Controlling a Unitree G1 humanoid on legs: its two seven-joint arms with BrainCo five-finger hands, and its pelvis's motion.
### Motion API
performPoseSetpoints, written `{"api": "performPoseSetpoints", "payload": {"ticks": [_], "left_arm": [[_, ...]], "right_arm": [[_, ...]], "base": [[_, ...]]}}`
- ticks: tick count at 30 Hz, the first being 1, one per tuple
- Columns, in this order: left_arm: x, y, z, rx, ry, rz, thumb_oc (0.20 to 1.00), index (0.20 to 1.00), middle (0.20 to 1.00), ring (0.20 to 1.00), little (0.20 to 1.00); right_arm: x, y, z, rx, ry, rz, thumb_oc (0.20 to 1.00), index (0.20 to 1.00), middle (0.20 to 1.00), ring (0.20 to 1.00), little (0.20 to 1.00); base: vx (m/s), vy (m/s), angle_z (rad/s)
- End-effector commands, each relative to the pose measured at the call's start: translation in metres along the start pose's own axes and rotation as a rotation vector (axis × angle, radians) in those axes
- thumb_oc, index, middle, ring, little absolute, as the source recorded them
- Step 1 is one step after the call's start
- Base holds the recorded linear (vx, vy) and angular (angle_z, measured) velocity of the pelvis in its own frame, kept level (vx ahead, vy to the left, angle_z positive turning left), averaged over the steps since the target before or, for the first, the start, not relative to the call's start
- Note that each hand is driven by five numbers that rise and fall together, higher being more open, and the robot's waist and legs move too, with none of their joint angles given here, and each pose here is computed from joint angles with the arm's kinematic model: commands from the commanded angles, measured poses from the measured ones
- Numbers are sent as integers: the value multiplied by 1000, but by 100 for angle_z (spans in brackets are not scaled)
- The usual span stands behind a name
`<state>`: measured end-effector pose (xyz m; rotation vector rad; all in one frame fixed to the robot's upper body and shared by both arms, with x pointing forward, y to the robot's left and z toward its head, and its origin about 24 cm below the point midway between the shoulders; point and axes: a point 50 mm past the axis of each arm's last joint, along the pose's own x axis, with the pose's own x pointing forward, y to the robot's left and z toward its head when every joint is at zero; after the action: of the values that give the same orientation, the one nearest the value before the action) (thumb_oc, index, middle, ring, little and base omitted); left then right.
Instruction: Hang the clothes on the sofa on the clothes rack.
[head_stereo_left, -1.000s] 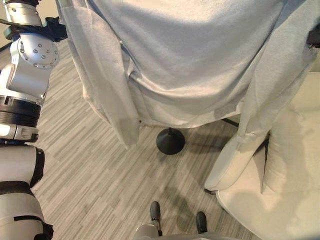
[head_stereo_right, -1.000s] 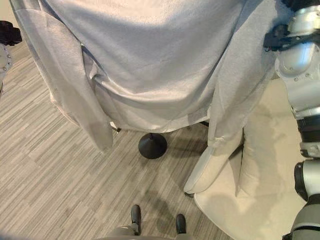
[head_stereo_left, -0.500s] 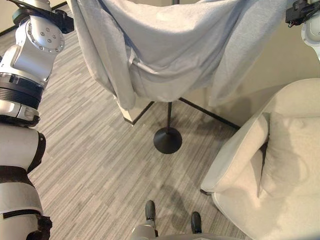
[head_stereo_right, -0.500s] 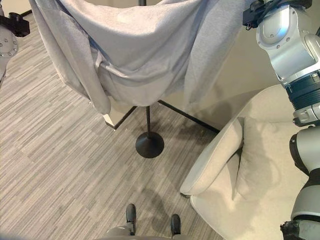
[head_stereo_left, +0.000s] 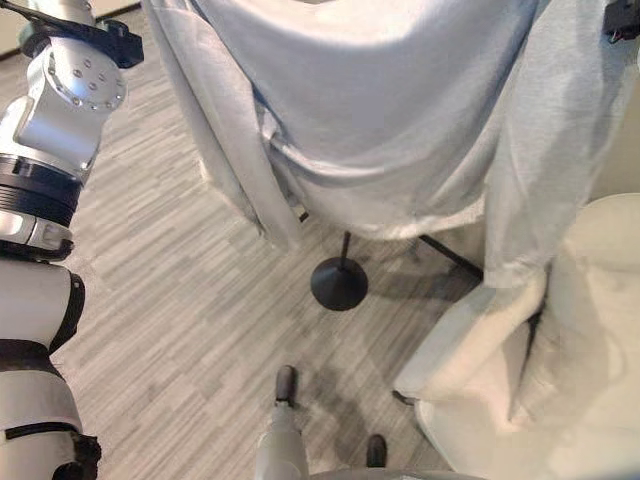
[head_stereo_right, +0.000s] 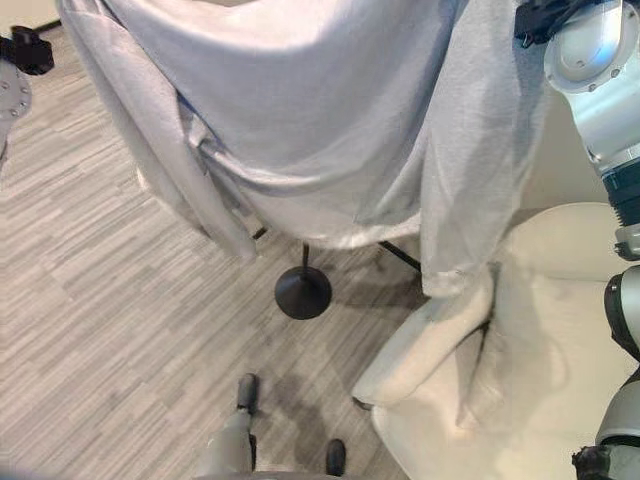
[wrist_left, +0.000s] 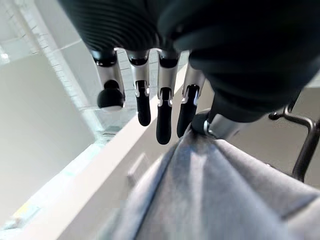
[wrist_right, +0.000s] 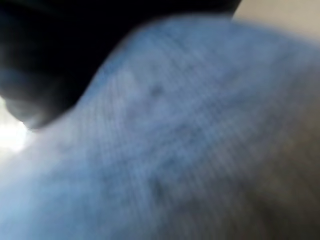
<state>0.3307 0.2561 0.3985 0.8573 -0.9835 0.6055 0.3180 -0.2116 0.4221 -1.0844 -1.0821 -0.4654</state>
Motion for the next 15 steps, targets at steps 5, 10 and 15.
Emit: {"api": "performPoseSetpoints", "payload": {"ticks": [5,10,15], "left_arm": [[30,19,38,-76,-110,131,200,200,200,200,200],[35,15,45,-78,-129,108,200,200,200,200,200],[32,10,48,-86,-145,95,200,200,200,200,200]], "right_arm": [[27,-52,10,-35,-28,-181,200,200,200,200,200],[23,-50,5,-67,-18,-169,200,200,200,200,200],[17,-43,-7,-78,33,-139,200,200,200,200,200]], "base": [[130,182,-35],[94,82,-27],[88,-33,30]]}}
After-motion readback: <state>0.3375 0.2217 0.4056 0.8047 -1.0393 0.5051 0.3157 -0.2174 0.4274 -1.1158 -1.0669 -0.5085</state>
